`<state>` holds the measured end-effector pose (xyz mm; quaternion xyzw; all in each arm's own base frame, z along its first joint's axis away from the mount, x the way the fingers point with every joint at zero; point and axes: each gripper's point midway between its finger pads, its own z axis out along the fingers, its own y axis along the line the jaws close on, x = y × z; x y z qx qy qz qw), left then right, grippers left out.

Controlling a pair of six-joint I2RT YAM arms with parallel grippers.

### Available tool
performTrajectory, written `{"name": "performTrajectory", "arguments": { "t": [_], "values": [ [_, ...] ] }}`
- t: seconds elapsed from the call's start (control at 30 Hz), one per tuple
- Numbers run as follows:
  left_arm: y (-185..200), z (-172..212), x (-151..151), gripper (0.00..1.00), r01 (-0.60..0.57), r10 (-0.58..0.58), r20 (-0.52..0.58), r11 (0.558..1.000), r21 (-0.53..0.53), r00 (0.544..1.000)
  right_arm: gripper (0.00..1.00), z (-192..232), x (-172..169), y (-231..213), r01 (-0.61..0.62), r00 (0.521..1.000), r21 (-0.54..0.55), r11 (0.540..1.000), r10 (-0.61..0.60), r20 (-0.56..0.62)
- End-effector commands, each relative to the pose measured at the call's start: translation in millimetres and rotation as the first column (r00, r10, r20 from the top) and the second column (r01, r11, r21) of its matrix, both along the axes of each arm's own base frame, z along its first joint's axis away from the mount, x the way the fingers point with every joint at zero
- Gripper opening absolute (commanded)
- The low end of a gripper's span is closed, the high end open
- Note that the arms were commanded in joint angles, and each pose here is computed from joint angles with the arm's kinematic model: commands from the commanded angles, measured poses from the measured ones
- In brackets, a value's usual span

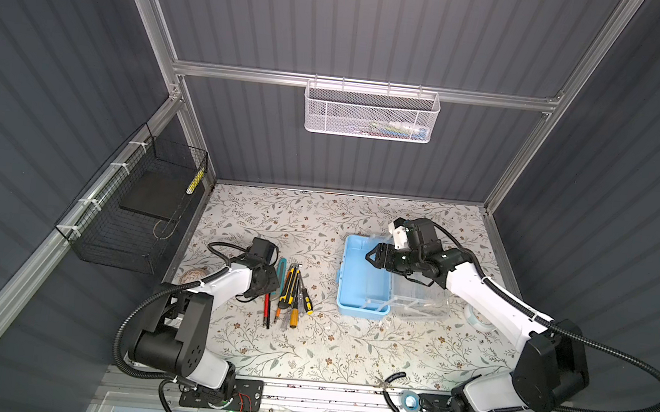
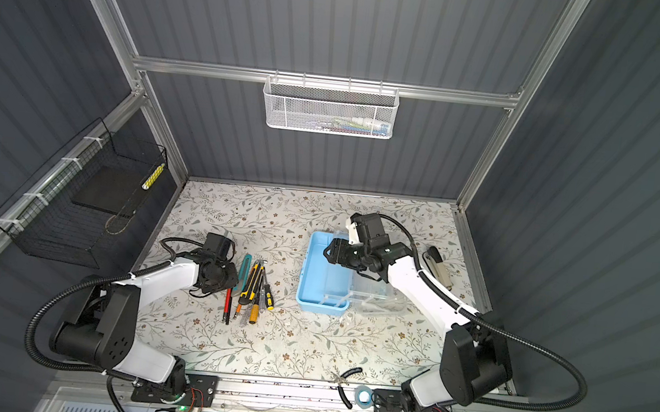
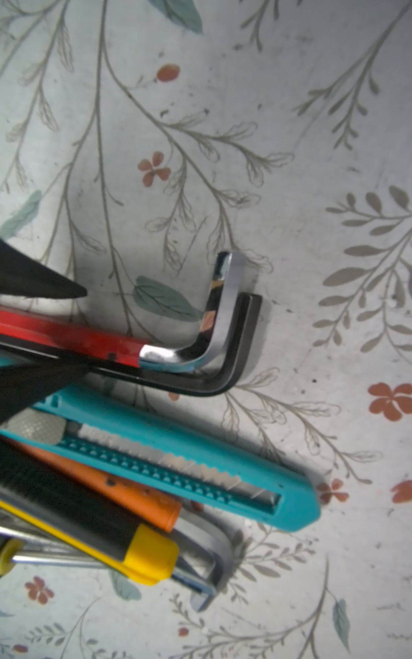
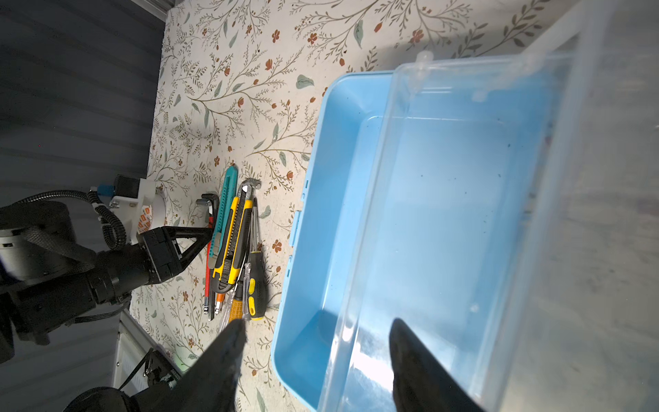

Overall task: Pack the tool kit
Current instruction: 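Close the left gripper on the red-handled hex key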

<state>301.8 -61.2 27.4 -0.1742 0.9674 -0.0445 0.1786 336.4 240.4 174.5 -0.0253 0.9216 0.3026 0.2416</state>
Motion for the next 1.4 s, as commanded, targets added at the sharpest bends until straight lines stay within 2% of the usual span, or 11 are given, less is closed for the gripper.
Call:
{"name": "performTrajectory", "arguments": {
  "t": [0.0,0.7,0.87,1.1,1.27,1.37],
  "values": [
    [3,6,-1,0.33,0.015,-0.015,0.015,1.000,0.010,1.000,0.65,-8,-4,2,-0.009,1.000,-0.003,1.000,0.009,-0.029],
    [9,-9,-8,0.29,0.020,-0.019,-0.041,0.999,0.048,0.999,0.65,-31,0,6,-0.023,0.996,-0.025,0.999,0.021,-0.083],
    [9,-13,-7,0.23,0.027,-0.023,-0.060,0.998,0.056,0.998,0.65,-35,-1,15,-0.056,0.992,0.003,0.998,0.056,-0.115],
    [9,-16,-6,0.22,0.034,-0.028,-0.078,0.997,0.064,0.997,0.65,-41,0,16,-0.061,0.990,0.000,0.998,0.061,-0.129],
    [12,1,-3,0.40,0.025,-0.023,-0.033,0.997,0.074,0.999,0.65,-41,0,18,-0.066,0.989,0.008,0.998,0.066,-0.134],
    [16,20,0,0.42,0.015,-0.017,0.015,0.995,0.094,1.000,0.65,-36,1,19,-0.069,0.990,0.015,0.998,0.070,-0.122]
  ]
}}
